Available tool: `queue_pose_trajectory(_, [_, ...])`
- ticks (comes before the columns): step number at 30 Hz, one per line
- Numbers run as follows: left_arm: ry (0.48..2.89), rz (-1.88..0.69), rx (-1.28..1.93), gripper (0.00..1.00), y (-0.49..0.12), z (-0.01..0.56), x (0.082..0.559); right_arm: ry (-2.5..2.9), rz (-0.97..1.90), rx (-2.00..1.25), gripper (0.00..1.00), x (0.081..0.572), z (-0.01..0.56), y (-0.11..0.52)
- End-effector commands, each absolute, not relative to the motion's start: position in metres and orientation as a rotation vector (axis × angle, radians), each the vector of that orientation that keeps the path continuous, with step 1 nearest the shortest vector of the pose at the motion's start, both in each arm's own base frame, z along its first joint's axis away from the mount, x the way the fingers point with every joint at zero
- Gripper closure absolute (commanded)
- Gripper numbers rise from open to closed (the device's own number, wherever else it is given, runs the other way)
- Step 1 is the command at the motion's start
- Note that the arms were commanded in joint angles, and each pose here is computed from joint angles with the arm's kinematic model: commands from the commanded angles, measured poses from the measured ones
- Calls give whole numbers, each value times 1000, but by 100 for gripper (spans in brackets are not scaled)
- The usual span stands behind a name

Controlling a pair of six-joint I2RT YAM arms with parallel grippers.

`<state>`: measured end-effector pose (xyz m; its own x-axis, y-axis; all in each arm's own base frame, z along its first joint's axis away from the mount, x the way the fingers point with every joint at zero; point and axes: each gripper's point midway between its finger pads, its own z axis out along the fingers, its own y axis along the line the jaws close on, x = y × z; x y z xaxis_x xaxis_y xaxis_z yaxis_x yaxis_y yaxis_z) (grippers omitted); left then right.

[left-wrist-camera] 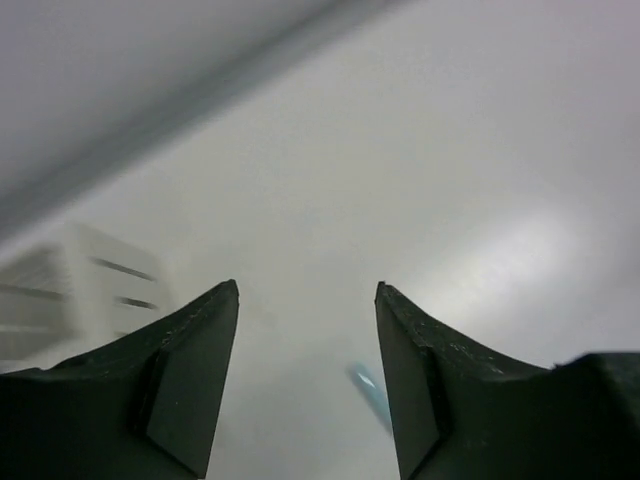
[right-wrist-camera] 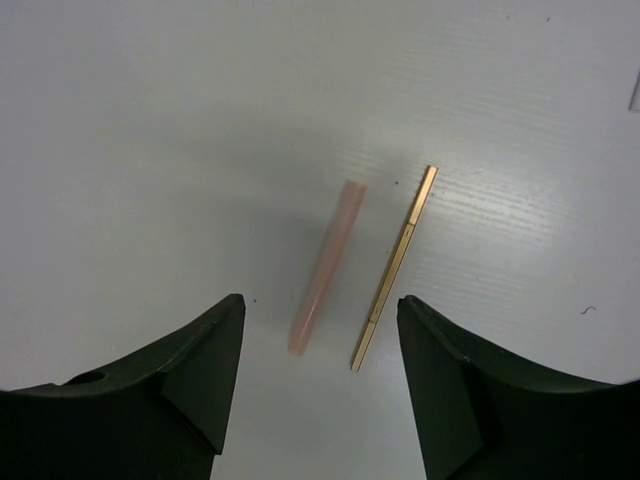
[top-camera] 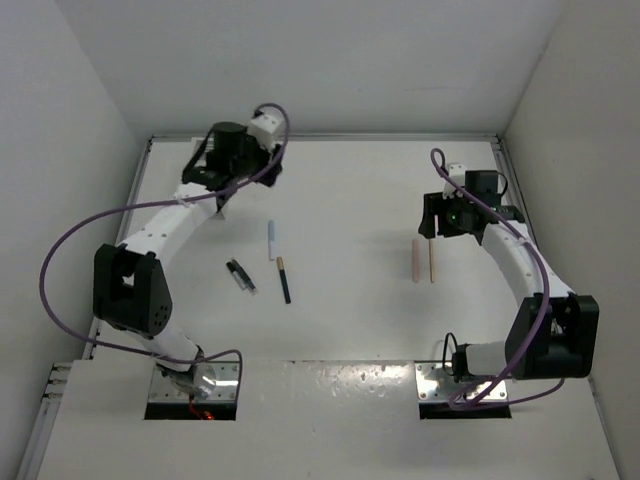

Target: Organize the makeup

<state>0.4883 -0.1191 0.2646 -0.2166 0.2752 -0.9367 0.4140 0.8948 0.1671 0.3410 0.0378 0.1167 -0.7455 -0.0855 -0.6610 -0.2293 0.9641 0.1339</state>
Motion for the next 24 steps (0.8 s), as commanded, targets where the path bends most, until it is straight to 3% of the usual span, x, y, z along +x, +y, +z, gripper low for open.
queue_pose_trajectory(1, [2224, -275, 538, 37, -147, 161, 429, 2428, 288, -190, 37, 328, 118, 40])
queue_pose_trajectory(5, [2419, -318, 435, 32, -155, 112, 416, 2468, 287, -169, 37, 318, 110, 39])
queue_pose_trajectory(9, [2449, -201, 479, 30, -157, 89, 420, 2478, 294, -165, 37, 313, 106, 40])
queue_pose_trajectory(17, [2615, -56, 381, 31, -141, 27, 410, 2501, 288, -180, 37, 306, 102, 39])
queue_pose_trajectory(20, [2653, -59, 341, 37, -142, 12, 410, 2498, 269, -200, 37, 306, 103, 37])
queue_pose_trajectory(24, [2716, -53, 265, 54, -130, -10, 415, 2494, 262, -213, 37, 305, 106, 36])
